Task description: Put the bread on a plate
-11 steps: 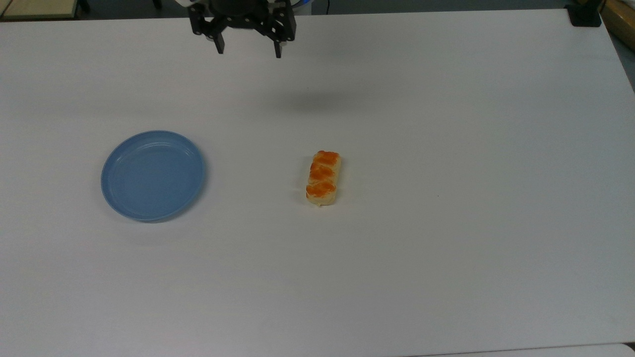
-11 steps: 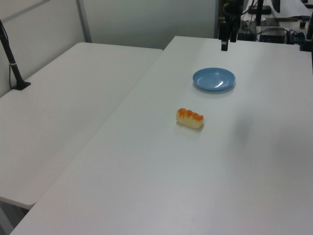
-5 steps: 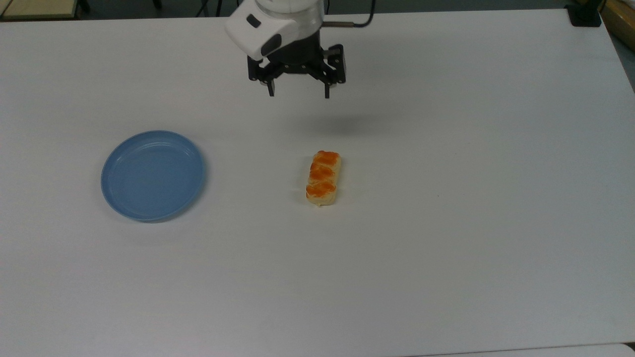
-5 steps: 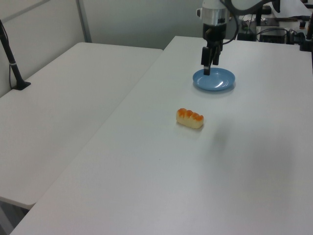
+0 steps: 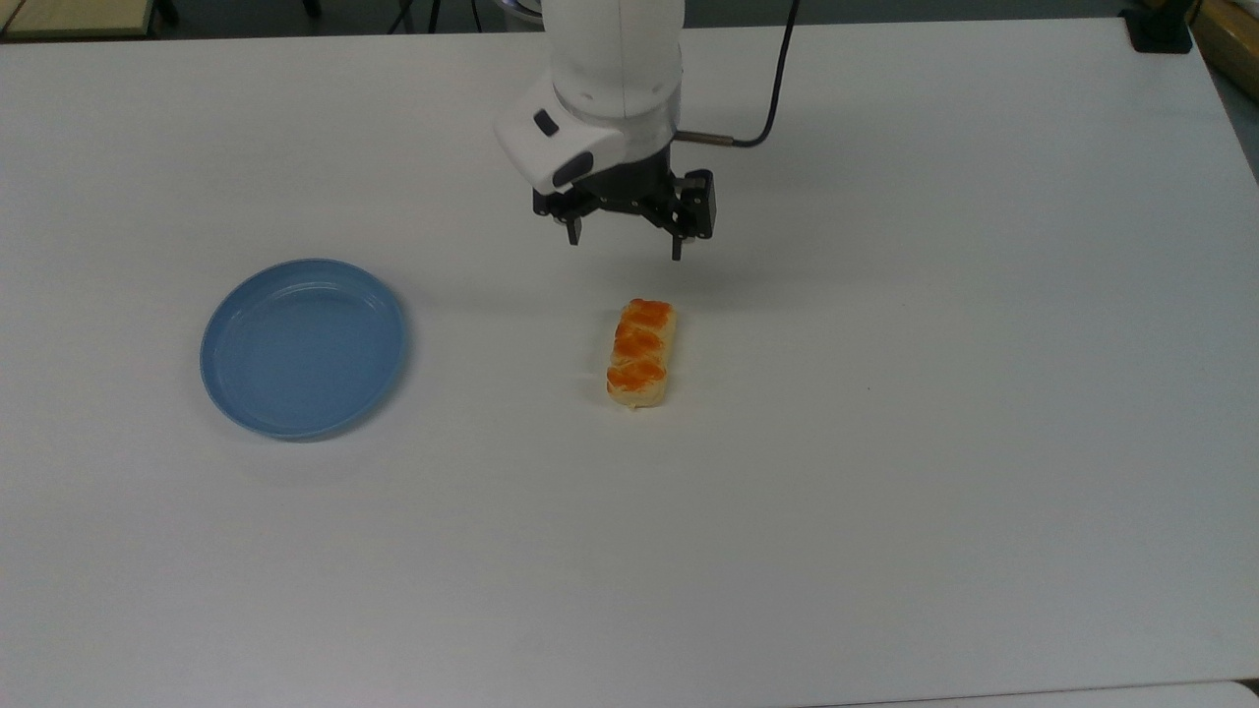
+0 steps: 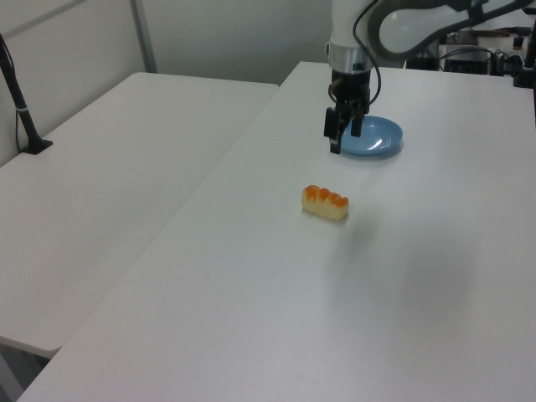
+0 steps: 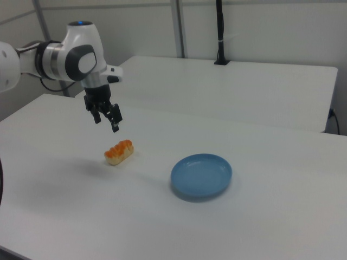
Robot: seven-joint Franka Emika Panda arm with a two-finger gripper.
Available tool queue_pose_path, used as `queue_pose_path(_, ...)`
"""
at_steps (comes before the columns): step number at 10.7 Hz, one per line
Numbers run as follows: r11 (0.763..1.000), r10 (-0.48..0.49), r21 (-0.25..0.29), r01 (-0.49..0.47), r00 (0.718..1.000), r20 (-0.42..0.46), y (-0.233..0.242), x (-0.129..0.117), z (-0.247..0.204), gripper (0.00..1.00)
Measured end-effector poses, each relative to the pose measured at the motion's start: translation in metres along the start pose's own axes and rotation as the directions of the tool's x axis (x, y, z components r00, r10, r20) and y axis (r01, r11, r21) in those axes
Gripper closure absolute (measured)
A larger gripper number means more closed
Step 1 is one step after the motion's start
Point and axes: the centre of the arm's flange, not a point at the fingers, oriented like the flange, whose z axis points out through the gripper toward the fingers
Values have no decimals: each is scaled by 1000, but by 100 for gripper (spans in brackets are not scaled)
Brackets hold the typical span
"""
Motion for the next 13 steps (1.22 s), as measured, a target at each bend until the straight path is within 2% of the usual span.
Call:
queue_pose_path(4, 1000, -7, -27, 8, 999, 43, -17, 7, 64, 0)
queue_pose_path(7, 996, 27, -90, -25, 999, 22, -34, 13, 127, 0)
queue_pose_path(9, 994, 46, -96, -45, 999, 9, -37, 16, 146, 0)
queue_pose_path(11, 993, 57, -99, -57, 998, -9, -38, 18, 150, 5)
queue_pose_path(13, 993, 55, -100, -58, 998, -24, -38, 19, 148, 33)
